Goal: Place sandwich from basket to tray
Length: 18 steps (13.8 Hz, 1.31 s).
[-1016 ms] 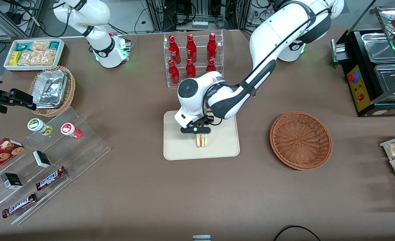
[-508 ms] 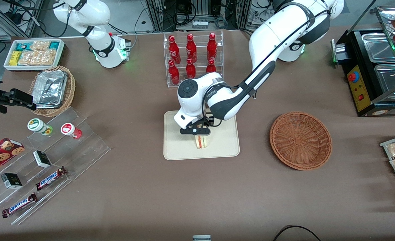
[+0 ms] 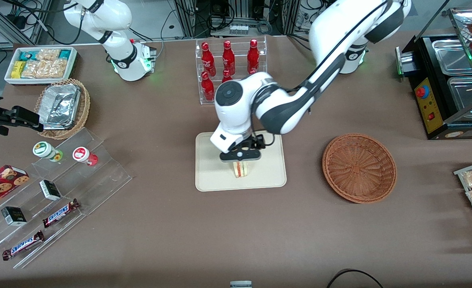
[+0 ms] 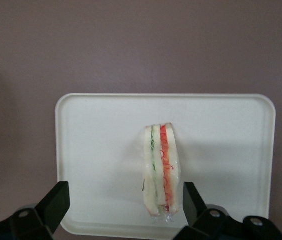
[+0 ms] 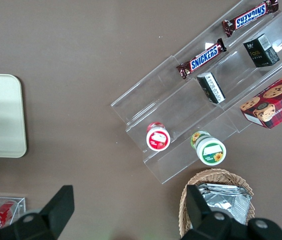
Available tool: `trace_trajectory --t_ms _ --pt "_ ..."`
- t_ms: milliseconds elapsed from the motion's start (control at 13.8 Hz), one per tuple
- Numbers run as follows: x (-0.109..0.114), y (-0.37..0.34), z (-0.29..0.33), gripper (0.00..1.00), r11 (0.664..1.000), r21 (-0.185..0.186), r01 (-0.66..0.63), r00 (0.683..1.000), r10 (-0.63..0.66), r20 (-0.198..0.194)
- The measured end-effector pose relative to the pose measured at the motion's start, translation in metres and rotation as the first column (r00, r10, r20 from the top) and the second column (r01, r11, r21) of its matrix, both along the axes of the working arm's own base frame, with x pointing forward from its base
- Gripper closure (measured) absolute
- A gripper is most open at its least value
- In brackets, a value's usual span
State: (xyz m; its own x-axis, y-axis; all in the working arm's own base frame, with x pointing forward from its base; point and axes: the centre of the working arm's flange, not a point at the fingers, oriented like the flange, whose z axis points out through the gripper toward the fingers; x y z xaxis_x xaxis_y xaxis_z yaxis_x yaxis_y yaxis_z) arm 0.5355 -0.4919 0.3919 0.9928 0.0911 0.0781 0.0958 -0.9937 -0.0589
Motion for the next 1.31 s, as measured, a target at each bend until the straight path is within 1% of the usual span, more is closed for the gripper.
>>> trace_trajectory --t_ms 73,145,290,435,653,726,871,1089,1234,1306 --pt "0.011 0.019 0.025 0.00 0.999 -0.015 -0.043 0.999 0.043 0.002" --pt "0.020 0.041 0.048 0.00 0.996 -0.020 -0.087 0.996 0.087 0.001" --pt "0.036 0.091 0.092 0.00 0.985 -0.020 -0.169 0.986 0.169 -0.010" --pt "0.044 0.143 0.133 0.00 0.980 -0.010 -0.198 0.979 0.198 -0.040" --pt "0.040 0.216 0.181 0.00 0.986 0.057 -0.158 0.983 0.163 -0.088" --pt "0.039 0.234 0.192 0.00 0.987 0.065 -0.145 0.984 0.151 -0.098" --pt "0.037 0.259 0.205 0.00 0.989 0.068 -0.129 0.984 0.136 -0.113" --pt "0.035 0.290 0.208 0.00 0.996 0.053 -0.075 0.986 0.082 -0.148" --pt "0.029 0.310 0.212 0.00 0.999 0.043 -0.029 0.985 0.036 -0.167" --pt "0.025 0.321 0.214 0.00 0.999 0.045 -0.008 0.985 0.016 -0.172"
